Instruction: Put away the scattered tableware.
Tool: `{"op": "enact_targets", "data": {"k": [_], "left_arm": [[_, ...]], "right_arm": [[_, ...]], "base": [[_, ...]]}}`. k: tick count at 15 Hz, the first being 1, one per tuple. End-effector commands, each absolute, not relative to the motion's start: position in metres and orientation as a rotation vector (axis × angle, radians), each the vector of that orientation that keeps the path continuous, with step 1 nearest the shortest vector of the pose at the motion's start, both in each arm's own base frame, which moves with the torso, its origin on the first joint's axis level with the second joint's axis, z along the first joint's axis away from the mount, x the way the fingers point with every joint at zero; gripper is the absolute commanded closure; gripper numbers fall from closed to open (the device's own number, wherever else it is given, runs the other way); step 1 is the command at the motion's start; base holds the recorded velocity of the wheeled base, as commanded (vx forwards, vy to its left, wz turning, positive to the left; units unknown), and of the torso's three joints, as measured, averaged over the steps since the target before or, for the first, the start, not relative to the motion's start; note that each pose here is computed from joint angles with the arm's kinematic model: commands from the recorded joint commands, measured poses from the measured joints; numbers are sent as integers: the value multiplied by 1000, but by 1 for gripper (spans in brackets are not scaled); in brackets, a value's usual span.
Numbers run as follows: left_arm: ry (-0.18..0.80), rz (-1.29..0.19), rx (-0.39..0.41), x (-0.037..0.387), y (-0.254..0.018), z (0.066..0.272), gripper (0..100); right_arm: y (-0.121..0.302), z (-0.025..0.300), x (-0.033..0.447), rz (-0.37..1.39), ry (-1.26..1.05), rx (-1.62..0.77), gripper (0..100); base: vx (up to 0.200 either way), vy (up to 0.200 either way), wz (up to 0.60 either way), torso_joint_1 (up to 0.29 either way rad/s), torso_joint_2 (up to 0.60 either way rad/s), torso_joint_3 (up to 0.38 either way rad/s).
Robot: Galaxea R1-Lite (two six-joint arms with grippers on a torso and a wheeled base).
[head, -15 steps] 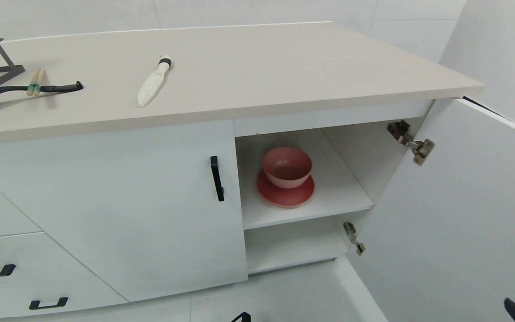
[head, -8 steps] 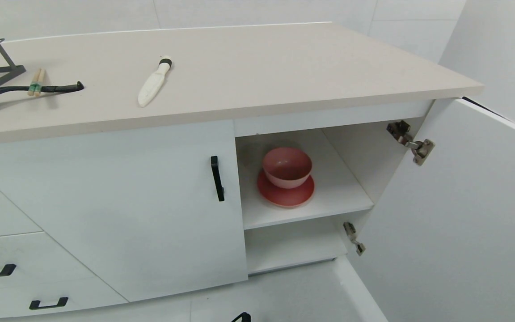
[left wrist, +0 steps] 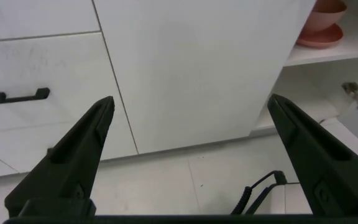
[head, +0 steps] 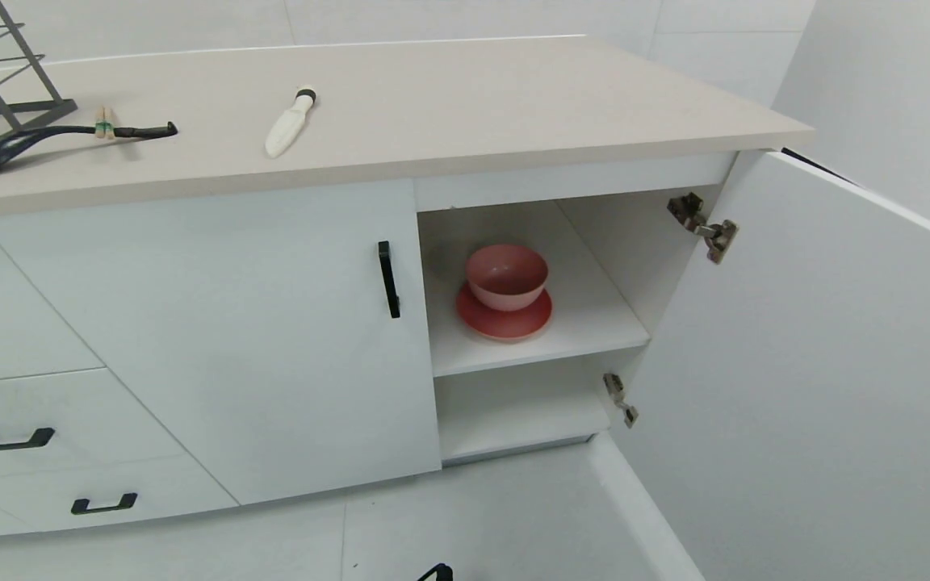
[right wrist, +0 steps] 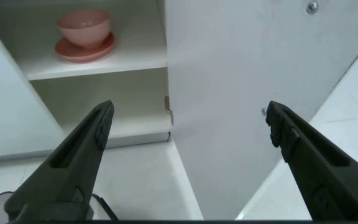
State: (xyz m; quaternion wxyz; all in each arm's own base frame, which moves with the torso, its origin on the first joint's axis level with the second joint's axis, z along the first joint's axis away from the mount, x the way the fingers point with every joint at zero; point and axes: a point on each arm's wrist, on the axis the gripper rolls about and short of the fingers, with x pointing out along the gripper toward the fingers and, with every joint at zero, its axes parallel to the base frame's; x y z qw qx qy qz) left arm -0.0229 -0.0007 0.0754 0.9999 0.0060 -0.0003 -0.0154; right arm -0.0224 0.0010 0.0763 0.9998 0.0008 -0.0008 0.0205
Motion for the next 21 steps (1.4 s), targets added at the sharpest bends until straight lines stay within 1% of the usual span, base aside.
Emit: {"op": "enact_targets", "data": {"k": [1,5,14,20,21], "left_arm": [[0,-31,12,-23,-1,75,0],[0,-34,14,-23,-1,75,0],[0,-35,17,-23,-1,75,0],[0,-35,17,-23,-1,75,0],[0,-34,15,-23,-1,75,0]], "right_arm": [[1,76,-22,41,6,2,0],[1,76,-22,40,8,3,0],[1,76,-22,41,8,5,0],[1,76,-22,41,8,5,0],[1,76,-22,41,8,5,0]], "base": [[-200,0,0,2,7,7],[-200,0,0,2,-1,2],[-200,-200,0,1,2,3],[0,-200,0,2,4,2],[0,-200,600,7,7,-2]]}}
